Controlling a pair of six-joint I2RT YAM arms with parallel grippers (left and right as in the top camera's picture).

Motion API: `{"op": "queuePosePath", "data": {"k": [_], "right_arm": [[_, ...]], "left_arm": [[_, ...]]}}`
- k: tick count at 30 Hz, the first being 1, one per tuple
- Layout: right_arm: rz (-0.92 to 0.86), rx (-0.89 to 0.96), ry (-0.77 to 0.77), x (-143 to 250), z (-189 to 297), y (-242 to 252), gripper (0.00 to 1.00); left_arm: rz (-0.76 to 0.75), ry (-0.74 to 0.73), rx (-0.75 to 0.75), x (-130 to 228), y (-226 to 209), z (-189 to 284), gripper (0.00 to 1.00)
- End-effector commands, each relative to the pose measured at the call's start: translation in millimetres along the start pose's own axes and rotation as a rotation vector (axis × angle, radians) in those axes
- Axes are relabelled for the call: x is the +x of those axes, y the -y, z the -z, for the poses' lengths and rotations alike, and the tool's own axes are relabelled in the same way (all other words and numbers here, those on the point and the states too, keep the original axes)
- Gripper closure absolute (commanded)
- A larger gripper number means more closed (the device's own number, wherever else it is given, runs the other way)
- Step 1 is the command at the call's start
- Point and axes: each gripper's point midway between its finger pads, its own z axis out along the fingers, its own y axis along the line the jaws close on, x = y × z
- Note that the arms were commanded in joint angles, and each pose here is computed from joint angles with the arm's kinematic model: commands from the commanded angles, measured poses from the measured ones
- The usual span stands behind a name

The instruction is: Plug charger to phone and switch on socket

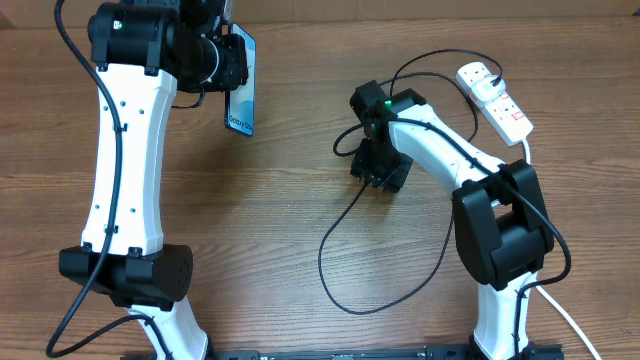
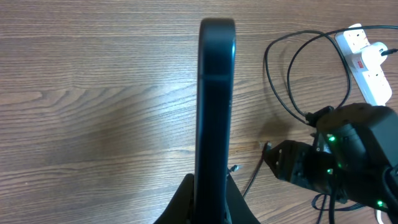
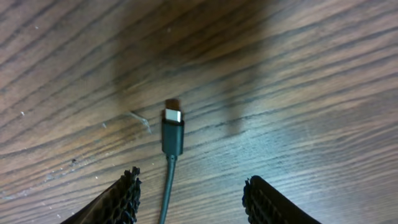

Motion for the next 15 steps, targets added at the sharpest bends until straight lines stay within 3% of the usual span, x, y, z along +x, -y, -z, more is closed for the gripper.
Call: {"op": "queuePosePath", "data": {"k": [1,6,12,15], "right_arm": [[-0.010,0.034,0.012,6.4,-7.3,0.8,0.46],[0.004,0.057,0.028,11.6,-11.9,-3.0,0.47],[-0.012,0.077,0.025,10.3,-19.9,-0.5,0.62],[-0.009,0.085,0.020,10.8,-23.4,0.2,0.62]], "left_arm": [[0.008,0.024,0.002,-3.9,0.6,6.0,0.96],[0.008,0.023,0.002,-3.7,0.5,5.9,0.96],[0.008,0.024,0.002,-3.7,0.5,6.0,0.96],[0.008,0.024,0.002,-3.8,0.5,5.9,0.96]]}}
